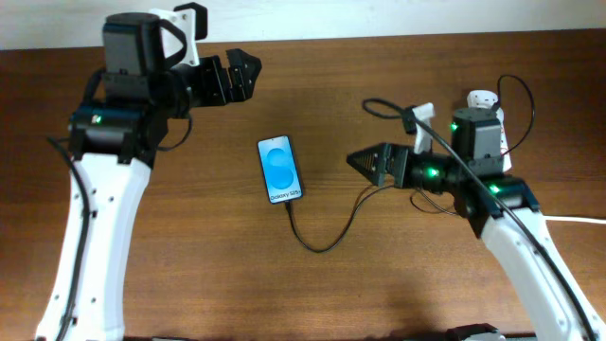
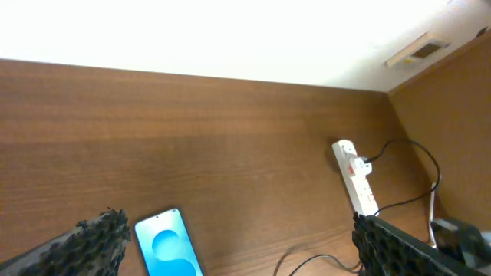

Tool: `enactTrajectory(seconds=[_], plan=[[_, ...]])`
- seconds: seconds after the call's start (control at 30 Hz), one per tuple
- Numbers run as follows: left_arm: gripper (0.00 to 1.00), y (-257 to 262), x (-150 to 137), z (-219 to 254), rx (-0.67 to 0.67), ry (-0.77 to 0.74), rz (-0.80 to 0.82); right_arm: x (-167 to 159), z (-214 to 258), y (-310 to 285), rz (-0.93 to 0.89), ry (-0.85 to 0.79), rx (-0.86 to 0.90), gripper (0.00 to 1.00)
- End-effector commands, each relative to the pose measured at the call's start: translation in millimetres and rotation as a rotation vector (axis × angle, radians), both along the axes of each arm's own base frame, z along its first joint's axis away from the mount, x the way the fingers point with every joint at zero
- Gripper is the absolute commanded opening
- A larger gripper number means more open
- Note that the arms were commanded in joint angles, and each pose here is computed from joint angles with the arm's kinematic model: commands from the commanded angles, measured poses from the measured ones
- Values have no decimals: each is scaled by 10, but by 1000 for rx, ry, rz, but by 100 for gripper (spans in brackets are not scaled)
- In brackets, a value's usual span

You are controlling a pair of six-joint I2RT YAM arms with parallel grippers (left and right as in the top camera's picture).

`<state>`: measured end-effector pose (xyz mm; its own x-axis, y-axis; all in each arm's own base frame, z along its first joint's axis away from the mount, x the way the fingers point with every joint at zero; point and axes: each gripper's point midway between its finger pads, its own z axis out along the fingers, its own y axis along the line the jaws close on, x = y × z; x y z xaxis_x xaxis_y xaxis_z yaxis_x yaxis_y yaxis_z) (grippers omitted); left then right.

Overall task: Plug charger to phone and switch on socket
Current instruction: 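Raise the left arm away and move the right gripper toward the power strip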

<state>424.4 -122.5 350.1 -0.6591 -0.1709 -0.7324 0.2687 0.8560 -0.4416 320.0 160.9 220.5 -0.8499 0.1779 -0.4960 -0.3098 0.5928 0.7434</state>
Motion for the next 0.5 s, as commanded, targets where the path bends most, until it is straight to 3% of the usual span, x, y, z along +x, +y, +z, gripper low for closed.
enactTrajectory(seconds=[0.0,0.2,0.47], plan=[[99,46,-51,119,16,-38,4,-35,314,-232,-63,-132,-170,98],[99,46,-51,118,16,-38,4,-317,720,-517,-145,-160,-340,98],[99,46,-51,118,16,-38,4,-770,1149,-718,-227,-214,-400,98]])
